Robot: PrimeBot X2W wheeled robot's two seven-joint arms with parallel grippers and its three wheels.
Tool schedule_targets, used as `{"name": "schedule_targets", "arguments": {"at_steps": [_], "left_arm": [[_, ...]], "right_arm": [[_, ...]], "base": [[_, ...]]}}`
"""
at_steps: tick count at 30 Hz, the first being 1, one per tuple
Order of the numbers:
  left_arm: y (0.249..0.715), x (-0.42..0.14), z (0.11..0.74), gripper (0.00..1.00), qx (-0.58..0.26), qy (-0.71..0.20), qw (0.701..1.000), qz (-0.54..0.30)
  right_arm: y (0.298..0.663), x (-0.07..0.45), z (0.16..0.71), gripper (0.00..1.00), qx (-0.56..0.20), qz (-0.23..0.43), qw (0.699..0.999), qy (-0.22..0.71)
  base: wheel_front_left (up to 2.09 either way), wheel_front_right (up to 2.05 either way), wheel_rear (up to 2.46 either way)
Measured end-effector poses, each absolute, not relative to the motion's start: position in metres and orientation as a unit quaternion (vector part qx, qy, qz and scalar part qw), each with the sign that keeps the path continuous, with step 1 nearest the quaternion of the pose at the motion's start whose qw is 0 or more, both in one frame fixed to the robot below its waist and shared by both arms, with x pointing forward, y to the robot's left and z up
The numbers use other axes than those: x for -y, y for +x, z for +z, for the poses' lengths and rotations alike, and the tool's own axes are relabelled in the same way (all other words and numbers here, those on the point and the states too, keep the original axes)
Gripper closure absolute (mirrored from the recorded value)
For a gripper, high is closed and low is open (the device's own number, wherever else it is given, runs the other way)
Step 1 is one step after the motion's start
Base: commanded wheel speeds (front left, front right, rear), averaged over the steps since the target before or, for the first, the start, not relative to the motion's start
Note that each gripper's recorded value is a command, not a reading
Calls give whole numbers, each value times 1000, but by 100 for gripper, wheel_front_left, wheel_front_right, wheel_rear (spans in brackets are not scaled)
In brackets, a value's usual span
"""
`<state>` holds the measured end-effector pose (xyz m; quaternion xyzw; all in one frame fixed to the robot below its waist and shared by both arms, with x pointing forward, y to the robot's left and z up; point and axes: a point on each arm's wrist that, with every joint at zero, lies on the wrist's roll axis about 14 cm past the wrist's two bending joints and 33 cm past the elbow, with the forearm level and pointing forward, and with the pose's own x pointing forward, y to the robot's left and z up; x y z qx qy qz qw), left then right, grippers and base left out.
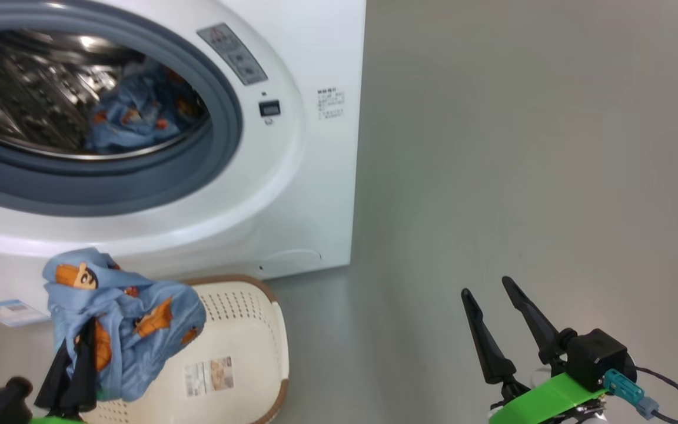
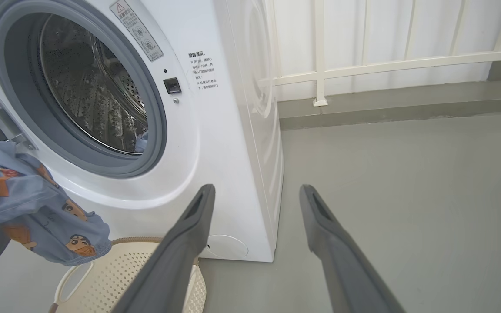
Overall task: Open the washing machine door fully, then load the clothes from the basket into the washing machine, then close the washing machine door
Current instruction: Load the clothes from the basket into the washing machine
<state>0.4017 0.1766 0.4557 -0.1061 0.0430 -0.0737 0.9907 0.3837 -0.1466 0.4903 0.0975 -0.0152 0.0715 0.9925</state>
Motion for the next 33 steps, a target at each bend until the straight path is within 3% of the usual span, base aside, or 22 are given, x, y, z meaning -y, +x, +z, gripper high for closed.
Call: {"name": "schedule_targets", "arguments": {"at_steps": [16, 33], "left_arm": [[350, -203, 513, 100, 48, -68, 996, -24], [328, -212, 513, 100, 50, -64, 997, 2]], "right_arm": [[361, 144, 519, 0, 57, 80, 991, 89], [354, 144, 526, 0, 68, 81, 991, 83]], "base": [[0, 0, 0], [0, 0, 0]]}}
